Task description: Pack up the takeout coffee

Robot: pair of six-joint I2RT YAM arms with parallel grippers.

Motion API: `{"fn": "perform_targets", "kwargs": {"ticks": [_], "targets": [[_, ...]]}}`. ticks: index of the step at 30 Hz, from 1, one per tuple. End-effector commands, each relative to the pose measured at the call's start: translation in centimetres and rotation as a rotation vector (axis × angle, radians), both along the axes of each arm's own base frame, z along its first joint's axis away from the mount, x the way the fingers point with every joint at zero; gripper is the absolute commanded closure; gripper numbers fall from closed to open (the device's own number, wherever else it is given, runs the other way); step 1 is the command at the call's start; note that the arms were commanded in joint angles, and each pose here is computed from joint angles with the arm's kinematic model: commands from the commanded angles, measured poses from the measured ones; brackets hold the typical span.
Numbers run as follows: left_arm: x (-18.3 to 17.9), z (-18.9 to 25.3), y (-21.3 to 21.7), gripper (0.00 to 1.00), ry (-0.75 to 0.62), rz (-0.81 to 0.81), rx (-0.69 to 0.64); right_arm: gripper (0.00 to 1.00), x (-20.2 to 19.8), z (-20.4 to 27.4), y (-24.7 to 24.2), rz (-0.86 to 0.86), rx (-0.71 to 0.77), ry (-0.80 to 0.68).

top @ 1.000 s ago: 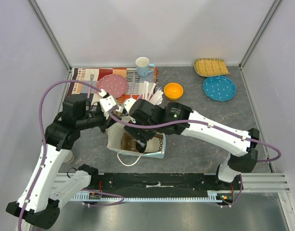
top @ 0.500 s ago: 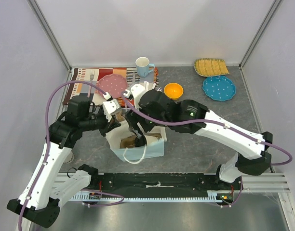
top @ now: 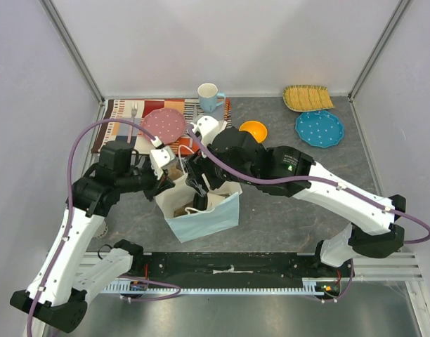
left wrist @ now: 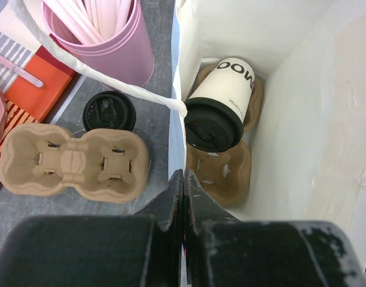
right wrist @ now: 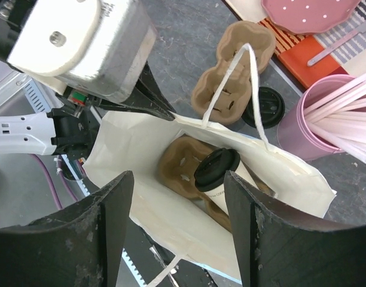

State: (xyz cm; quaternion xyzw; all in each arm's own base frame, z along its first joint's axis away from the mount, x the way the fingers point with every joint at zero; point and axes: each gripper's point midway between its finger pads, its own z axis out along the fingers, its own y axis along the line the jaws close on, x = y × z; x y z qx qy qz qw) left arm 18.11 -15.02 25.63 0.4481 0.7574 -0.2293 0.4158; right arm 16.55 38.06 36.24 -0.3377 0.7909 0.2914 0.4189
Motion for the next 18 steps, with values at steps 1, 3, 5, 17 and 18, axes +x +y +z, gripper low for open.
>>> {"fn": "perform_targets", "kwargs": {"ticks": [1, 3, 5, 17, 18], "targets": [[-0.6, 0.8, -0.1, 0.98, -0.017, -0.013, -0.023, 0.33, 0.0, -0.9, 0.6, -0.026, -0.002, 0.017], [-0.8, 1.1, -0.2, 0.98, -0.026, -0.017, -0.032, 0.34, -0.2, -2.4, 0.4, -0.041, -0.063, 0.023], [-0.9, 1.4, -0.2, 0.98, -0.036, -0.019, -0.038, 0.35, -1.3, -3.6, 0.3, -0.036, -0.116, 0.033], [-3.1, 5.1, -0.6, 0.98, -0.265, -0.110, -0.142, 0.39, -4.0, -10.1, -1.5, -0.099, -0.317, -0.004], [-3.4, 4.8, -0.7, 0.98, -0.252, -0.112, -0.152, 0.40, -4.3, -10.5, -1.3, -0.109, -0.326, -0.014]]}}
